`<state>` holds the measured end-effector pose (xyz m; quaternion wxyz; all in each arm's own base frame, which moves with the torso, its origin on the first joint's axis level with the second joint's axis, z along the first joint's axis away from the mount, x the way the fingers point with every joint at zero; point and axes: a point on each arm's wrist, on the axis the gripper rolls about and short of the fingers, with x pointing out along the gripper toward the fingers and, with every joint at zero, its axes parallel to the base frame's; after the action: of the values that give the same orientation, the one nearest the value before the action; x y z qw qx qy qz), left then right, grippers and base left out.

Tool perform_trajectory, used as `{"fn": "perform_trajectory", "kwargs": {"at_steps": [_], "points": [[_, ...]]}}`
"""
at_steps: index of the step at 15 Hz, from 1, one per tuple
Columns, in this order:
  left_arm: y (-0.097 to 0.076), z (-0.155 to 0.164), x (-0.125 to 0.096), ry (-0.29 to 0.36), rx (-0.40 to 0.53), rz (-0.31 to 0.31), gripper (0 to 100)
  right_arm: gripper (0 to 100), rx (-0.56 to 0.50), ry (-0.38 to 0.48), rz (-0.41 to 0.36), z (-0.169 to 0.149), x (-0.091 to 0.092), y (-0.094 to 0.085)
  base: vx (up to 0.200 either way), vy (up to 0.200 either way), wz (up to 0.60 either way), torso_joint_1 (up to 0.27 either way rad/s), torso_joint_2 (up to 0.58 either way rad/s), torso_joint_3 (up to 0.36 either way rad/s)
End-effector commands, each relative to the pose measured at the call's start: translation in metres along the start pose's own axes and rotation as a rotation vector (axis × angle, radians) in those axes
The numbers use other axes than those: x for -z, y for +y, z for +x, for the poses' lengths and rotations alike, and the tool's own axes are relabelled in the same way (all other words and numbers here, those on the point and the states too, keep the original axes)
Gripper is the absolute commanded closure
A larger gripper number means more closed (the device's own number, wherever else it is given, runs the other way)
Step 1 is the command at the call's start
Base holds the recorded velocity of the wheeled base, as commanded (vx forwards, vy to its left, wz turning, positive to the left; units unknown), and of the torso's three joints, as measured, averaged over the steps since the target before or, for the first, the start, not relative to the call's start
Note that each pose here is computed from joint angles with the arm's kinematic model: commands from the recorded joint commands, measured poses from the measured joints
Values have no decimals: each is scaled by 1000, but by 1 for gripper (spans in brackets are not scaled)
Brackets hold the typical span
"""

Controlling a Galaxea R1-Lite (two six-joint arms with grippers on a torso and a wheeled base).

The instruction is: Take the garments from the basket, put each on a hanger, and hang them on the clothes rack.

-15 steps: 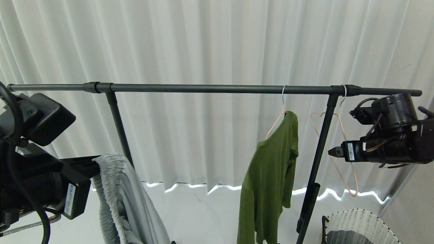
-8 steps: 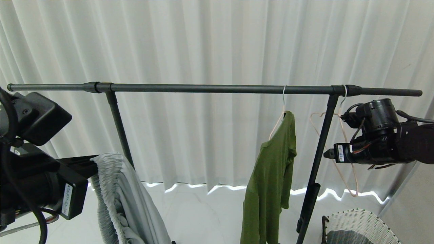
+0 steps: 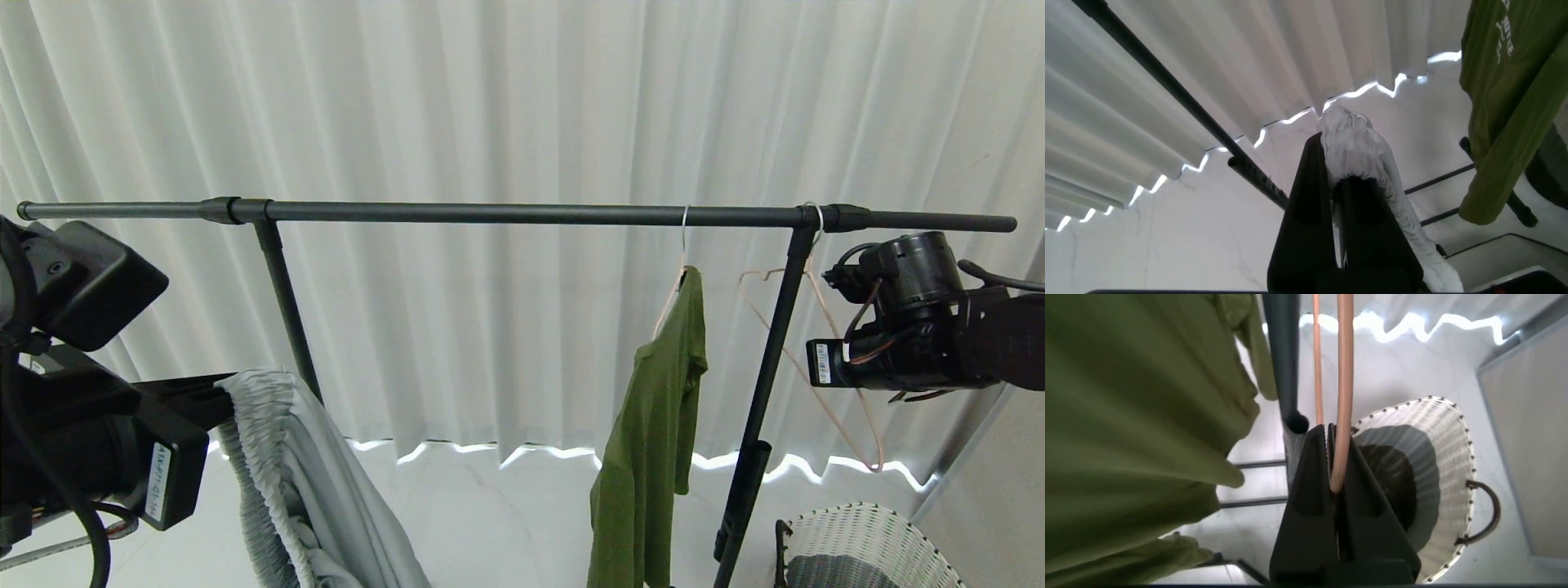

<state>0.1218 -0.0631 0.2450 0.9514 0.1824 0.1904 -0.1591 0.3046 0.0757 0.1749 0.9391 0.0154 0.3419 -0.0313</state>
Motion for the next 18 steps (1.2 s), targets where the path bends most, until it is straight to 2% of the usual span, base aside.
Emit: {"fn": "perform_trajectory", "kwargs": {"at_steps": [1,8,14,18], "points": [[0,0,0,0,-2,-1,100,100,-5,-26,11,-9,-3,-2,0,0,0,0,0,0],[0,0,1,4,1,1,100,100,-20,-94,28,-46,-5,-10,0,0,0,0,0,0],[0,-2,1,-3,-2,0,100,100,-25,-87,21,-80,23,-24,0,0,0,0,0,0],[0,-2,1,-4,-3,15,100,100,-23,-79,20,-91,39,-30,-200,0,0,7,7,-1]]}}
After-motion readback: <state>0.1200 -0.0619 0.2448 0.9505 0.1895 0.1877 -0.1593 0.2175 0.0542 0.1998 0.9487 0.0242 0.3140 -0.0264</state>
